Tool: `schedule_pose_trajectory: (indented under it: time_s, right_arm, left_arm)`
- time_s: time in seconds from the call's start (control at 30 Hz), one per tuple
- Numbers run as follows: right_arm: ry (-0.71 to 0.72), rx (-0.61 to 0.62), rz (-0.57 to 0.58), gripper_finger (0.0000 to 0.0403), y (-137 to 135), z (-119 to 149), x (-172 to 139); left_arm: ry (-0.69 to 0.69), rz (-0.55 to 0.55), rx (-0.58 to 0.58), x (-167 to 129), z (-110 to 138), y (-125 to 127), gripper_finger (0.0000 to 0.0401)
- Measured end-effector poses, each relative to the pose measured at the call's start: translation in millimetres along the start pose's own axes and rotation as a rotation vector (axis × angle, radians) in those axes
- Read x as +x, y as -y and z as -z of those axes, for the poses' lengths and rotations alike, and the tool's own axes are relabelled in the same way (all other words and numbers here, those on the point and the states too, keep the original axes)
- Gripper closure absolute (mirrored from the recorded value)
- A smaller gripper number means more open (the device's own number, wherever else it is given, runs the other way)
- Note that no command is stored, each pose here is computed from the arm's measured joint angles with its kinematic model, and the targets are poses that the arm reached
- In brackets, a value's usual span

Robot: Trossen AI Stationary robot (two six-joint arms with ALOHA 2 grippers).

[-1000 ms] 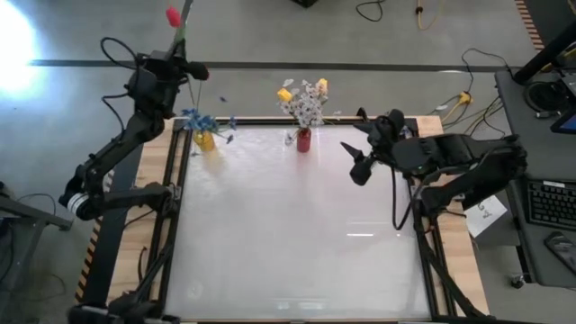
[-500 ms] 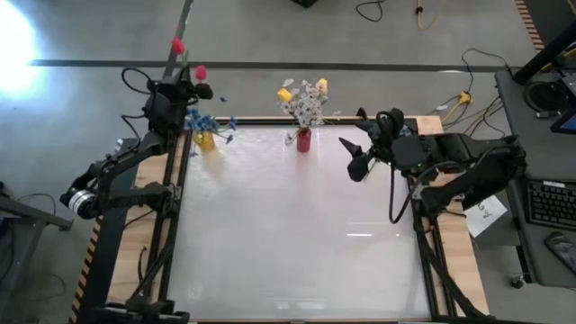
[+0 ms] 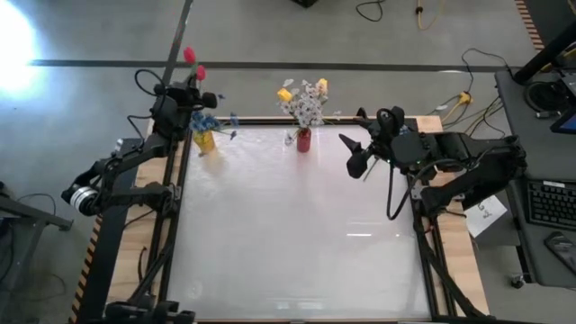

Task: Sort flowers into vase by color
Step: Put the pink flower into the yellow vase

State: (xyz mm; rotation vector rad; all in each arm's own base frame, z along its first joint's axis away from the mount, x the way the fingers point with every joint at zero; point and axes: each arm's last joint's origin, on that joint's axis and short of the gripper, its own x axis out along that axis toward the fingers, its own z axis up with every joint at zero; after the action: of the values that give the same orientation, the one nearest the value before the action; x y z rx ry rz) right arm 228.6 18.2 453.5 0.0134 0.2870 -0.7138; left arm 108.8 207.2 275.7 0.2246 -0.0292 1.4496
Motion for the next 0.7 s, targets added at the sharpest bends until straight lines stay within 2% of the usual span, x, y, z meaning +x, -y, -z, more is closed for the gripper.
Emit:
schedule_pose_trajectory:
  time_s: [0.23, 0.37, 0.47, 0.57, 0.7]
  right_arm:
    - [0.004, 0.001, 0.016, 0.0145, 0.5, -0.1, 0.0]
    - [0.007, 0.043, 0.036, 0.0143, 2.5, -0.5, 1.2]
    - [0.005, 0.05, 0.029, 0.0132, 5.1, -1.2, 1.5]
    - [-0.003, 0.054, 0.03, 0.0116, 8.8, -1.5, 3.7]
    - [-0.025, 0.062, 0.011, 0.0089, 14.0, -1.5, 8.6]
  left_arm:
    - [-0.031, 0.007, 0.008, 0.8, 4.1, 1.2, 0.0401]
    - [-0.11, 0.038, 0.022, 0.6, 4.0, 1.7, 0.0392]
    - [-0.175, 0.079, 0.023, 1.8, -7.9, 0.8, 0.0369]
    - [-0.312, 0.109, 0.04, 3.0, -21.5, -1.1, 0.0342]
    - [-0.486, 0.164, 0.057, 0.9, -52.3, -7.2, 0.0312]
